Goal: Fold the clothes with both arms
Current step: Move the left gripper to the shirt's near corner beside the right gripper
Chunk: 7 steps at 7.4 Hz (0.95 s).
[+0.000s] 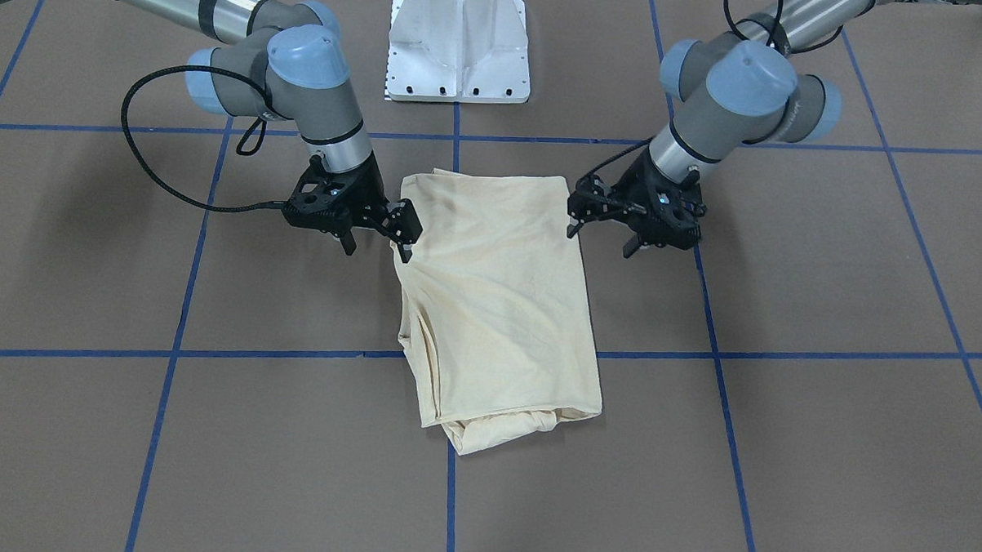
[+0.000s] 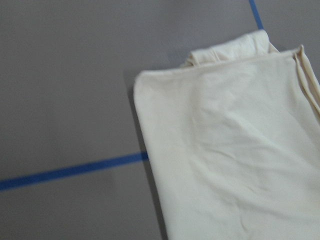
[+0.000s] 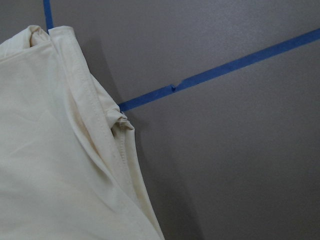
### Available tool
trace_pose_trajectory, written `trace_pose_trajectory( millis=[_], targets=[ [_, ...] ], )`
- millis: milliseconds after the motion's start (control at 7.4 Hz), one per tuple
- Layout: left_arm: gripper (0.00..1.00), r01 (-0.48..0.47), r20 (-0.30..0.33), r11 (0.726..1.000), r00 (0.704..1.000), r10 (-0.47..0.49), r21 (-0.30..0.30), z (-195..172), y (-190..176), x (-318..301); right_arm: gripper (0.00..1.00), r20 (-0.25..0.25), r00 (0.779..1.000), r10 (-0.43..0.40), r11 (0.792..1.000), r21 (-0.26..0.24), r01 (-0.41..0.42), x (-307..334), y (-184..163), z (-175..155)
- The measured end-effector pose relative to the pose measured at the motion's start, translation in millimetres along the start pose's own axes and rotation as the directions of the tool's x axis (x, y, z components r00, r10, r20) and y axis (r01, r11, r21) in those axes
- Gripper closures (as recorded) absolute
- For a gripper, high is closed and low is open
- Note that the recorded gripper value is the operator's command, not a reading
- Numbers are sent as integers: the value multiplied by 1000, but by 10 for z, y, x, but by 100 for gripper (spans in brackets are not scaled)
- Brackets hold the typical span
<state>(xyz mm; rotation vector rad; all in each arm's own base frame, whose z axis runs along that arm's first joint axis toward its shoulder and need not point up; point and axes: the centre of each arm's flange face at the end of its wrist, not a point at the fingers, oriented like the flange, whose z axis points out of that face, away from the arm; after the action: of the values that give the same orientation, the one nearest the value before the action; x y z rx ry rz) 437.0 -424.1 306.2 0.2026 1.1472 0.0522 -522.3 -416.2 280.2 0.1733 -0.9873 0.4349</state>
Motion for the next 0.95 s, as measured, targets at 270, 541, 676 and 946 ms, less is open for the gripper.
trace_pose_trajectory(
  millis=[270,541,676,946],
  targets=[
    [26,84,0,996,996,-84,-34,246,642,244,0,3,1000,7,1000,-5,-7,96,54,-52],
    [59,152,17,988,988,-152,-40,415,934,332,0,4,1000,7,1000,-8,-7,104,76,-55],
    [58,173,29,984,985,-172,-45,459,1004,304,0,4,1000,7,1000,-9,-7,104,84,-54],
    [56,187,52,981,981,-185,-55,522,1090,213,0,3,1000,6,1000,-10,-6,104,97,-50]
  ],
)
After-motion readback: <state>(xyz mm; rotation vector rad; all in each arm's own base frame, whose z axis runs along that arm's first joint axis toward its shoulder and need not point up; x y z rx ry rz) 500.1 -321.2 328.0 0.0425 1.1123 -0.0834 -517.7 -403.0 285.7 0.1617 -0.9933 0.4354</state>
